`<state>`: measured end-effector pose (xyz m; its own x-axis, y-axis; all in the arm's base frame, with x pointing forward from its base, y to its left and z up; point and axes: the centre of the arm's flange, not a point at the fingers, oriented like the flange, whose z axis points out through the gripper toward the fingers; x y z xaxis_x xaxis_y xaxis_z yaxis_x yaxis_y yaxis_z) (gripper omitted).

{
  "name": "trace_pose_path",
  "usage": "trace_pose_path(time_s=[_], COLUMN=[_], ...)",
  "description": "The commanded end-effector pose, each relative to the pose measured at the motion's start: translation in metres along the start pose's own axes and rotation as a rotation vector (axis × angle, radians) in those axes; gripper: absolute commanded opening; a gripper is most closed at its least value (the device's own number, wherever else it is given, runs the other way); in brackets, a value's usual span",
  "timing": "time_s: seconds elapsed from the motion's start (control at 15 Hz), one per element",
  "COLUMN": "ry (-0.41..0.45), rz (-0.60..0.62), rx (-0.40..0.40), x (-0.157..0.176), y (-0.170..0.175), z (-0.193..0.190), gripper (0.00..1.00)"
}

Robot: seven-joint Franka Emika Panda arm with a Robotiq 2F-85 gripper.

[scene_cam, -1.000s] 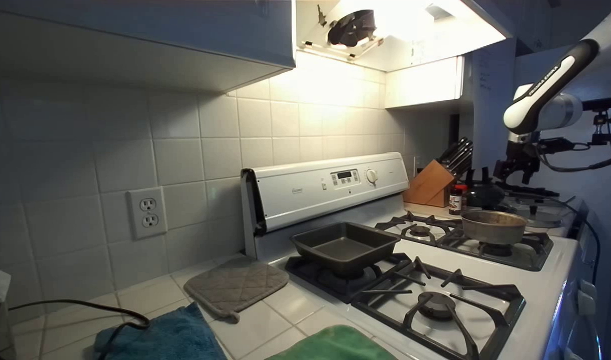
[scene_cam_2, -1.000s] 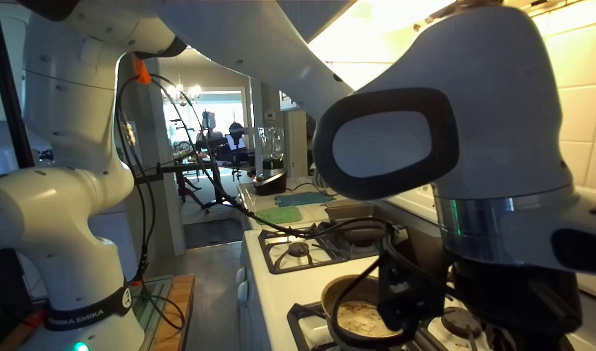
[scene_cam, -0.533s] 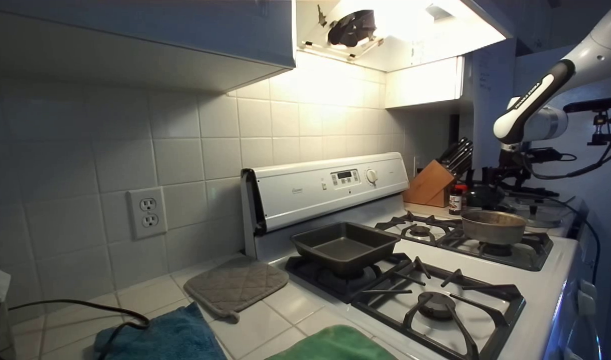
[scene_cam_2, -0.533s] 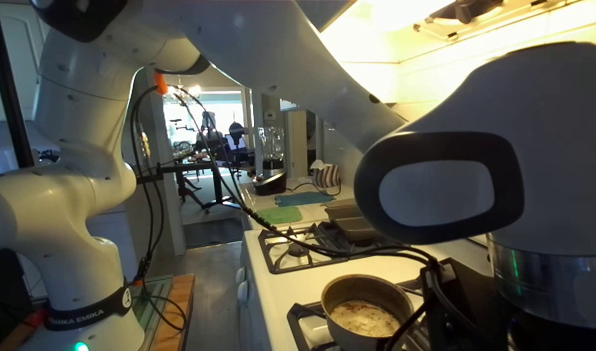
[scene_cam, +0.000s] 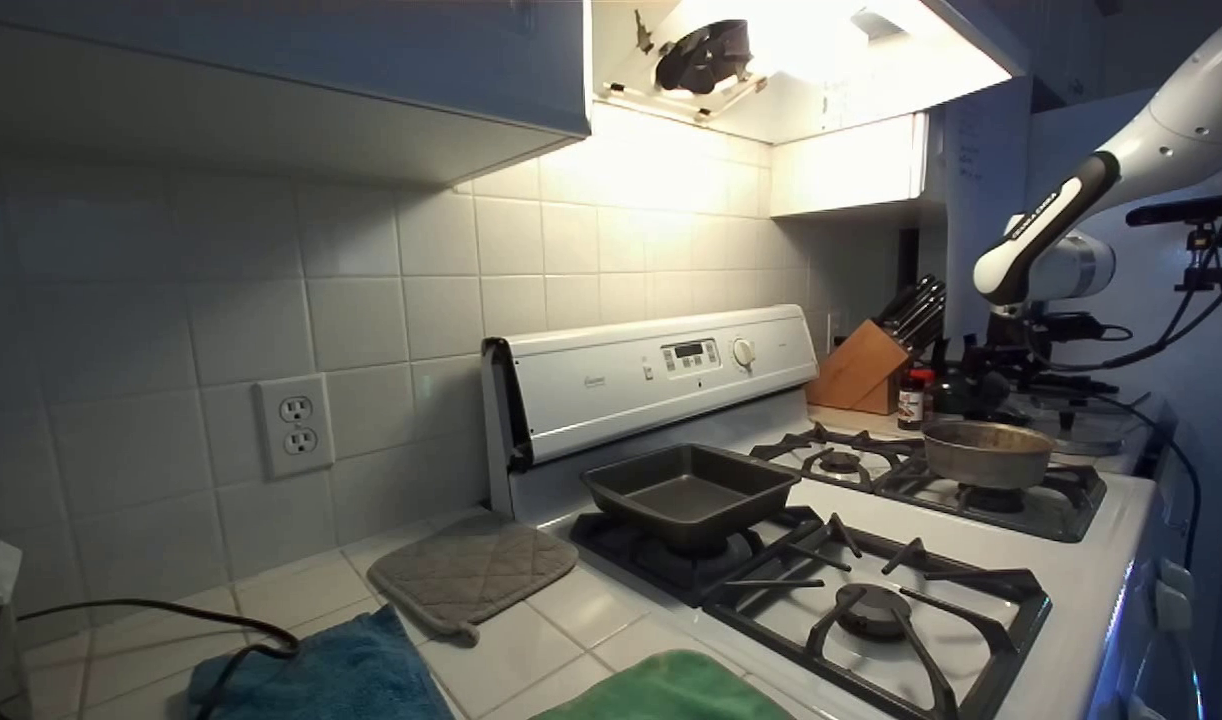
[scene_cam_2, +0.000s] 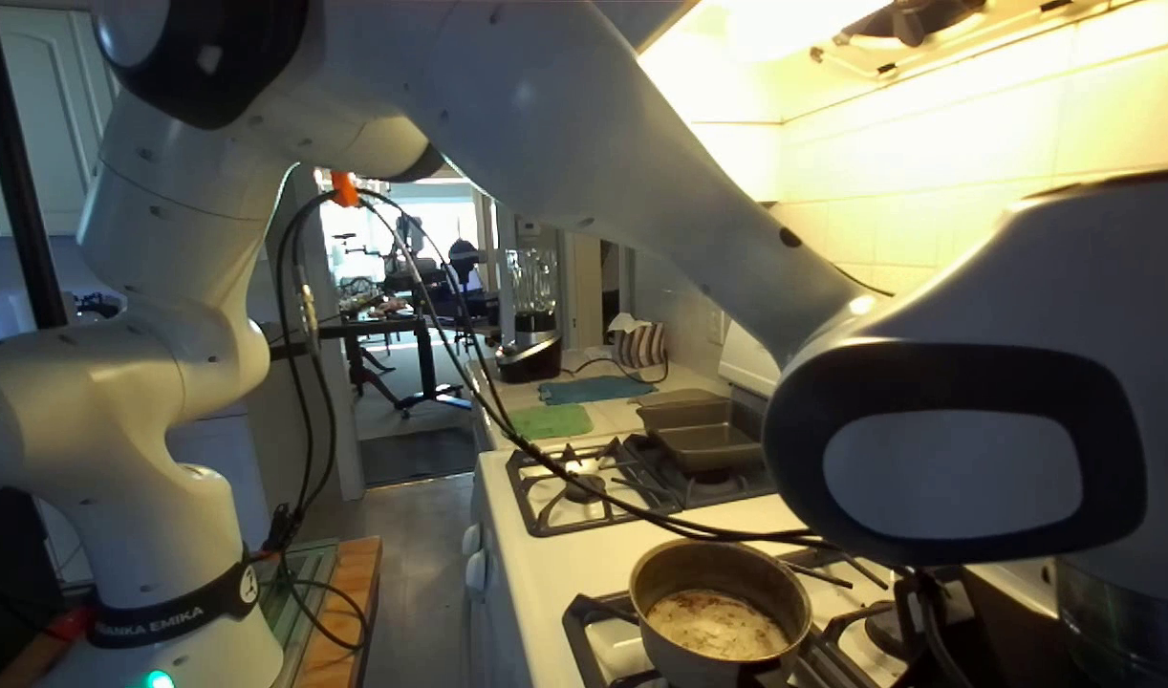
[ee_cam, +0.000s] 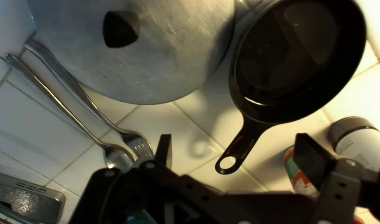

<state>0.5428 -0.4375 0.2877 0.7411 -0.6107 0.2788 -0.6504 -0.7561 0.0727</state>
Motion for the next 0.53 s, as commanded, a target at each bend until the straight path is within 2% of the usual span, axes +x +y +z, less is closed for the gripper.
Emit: trace_pose_path(time_s=[0.0,0.47], ry=[0.034,0.029], rz=[0.050,0.077], rx=[0.013,0.011], x=[0.020,0.026], y=[-0.004,-0.013], z=[0.015,0.026], gripper=[1.00,1.00])
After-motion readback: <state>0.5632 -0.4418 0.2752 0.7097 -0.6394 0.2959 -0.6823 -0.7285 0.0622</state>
